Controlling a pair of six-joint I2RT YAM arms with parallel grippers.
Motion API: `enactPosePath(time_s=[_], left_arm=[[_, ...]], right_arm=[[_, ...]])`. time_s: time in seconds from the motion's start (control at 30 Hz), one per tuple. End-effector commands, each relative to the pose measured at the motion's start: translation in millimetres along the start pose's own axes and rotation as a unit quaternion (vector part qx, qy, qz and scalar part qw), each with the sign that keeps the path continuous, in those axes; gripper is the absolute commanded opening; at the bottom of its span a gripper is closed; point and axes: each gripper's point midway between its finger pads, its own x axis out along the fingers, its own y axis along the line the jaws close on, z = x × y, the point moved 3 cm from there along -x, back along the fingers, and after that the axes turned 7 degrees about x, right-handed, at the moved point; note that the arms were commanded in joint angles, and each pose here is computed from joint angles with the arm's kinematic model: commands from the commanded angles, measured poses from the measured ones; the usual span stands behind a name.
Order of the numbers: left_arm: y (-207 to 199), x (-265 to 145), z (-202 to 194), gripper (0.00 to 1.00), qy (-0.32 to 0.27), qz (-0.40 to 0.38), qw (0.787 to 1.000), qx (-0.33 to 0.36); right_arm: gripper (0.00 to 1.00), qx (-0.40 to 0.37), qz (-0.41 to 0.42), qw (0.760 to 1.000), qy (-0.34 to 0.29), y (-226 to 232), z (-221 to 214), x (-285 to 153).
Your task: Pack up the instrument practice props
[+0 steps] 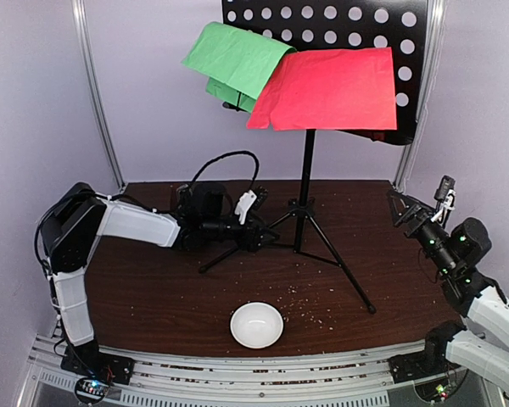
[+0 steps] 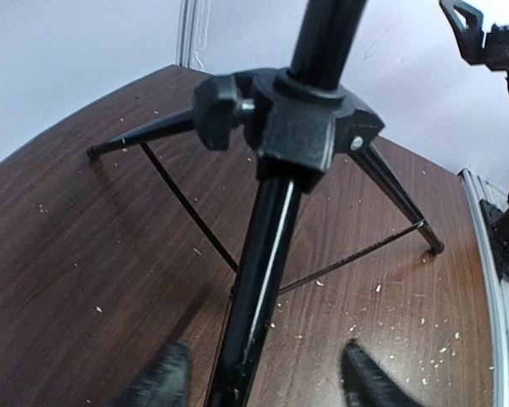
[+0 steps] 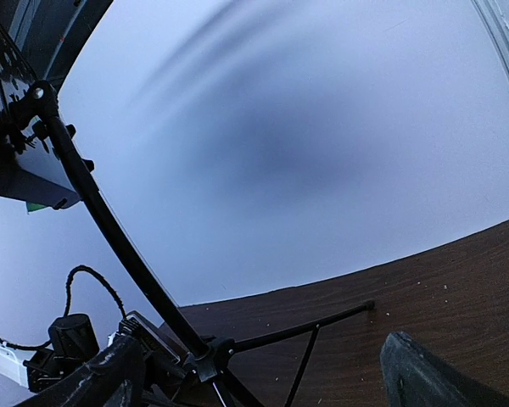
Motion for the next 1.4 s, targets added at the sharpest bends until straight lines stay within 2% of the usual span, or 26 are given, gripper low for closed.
enactPosePath(time_s=[0.0, 0.13, 0.27, 0.43, 0.63, 0.8, 0.93, 1.0, 1.07, 1.13, 1.37], left_arm=[[-2.9, 0.5, 14.7, 0.53, -0.021, -0.014, 0.999, 0.024], [6.6, -6.7, 6.3, 0.27, -0.01, 0.033, 0.999, 0.021], [11.7, -15.5, -2.5, 0.15, -0.004, 0.068, 0.998, 0.009], [18.2, -35.7, 1.7, 0.0, -0.026, 0.125, 0.992, -0.024], [24.0, -46.5, -6.8, 0.0, -0.037, 0.198, 0.974, -0.1], [18.1, -34.2, -14.9, 0.0, -0.029, 0.205, 0.972, -0.113], [15.9, -44.5, -6.6, 0.5, -0.043, 0.211, 0.97, -0.109], [11.9, -57.8, 6.6, 0.64, -0.06, 0.213, 0.971, -0.091], [6.6, -73.1, 18.6, 0.71, -0.075, 0.217, 0.971, -0.066], [-1.8, -91.5, 32.3, 0.74, -0.093, 0.217, 0.971, -0.033], [-55.5, -151.1, 87.5, 0.72, -0.156, 0.181, 0.963, 0.123]], right_arm=[[1.0, -0.003, -0.001, 1.0, -0.008, 0.6, 3.3, -3.1], [1.0, -0.001, 0.001, 1.0, -0.006, 0.6, 2.2, -2.3], [1.0, -0.003, -0.002, 1.0, -0.001, -0.8, 0.4, -0.8], [1.0, 0.004, -0.014, 1.0, 0.011, -6.3, -5.1, 3.3], [1.0, 0.015, -0.019, 0.999, 0.026, -10.4, -12.2, 8.1], [1.0, 0.021, -0.025, 0.999, 0.04, -13.0, -16.3, 11.7], [1.0, 0.008, -0.036, 0.998, 0.043, -11.7, -11.9, 10.4], [1.0, -0.004, -0.044, 0.998, 0.037, -11.6, -7.2, 7.6], [1.0, -0.014, -0.051, 0.998, 0.027, -11.6, -2.4, 4.1], [1.0, -0.024, -0.055, 0.998, 0.02, -10.9, 1.6, 0.8], [1.0, -0.042, -0.063, 0.997, 0.006, -8.6, 10.3, -4.9]])
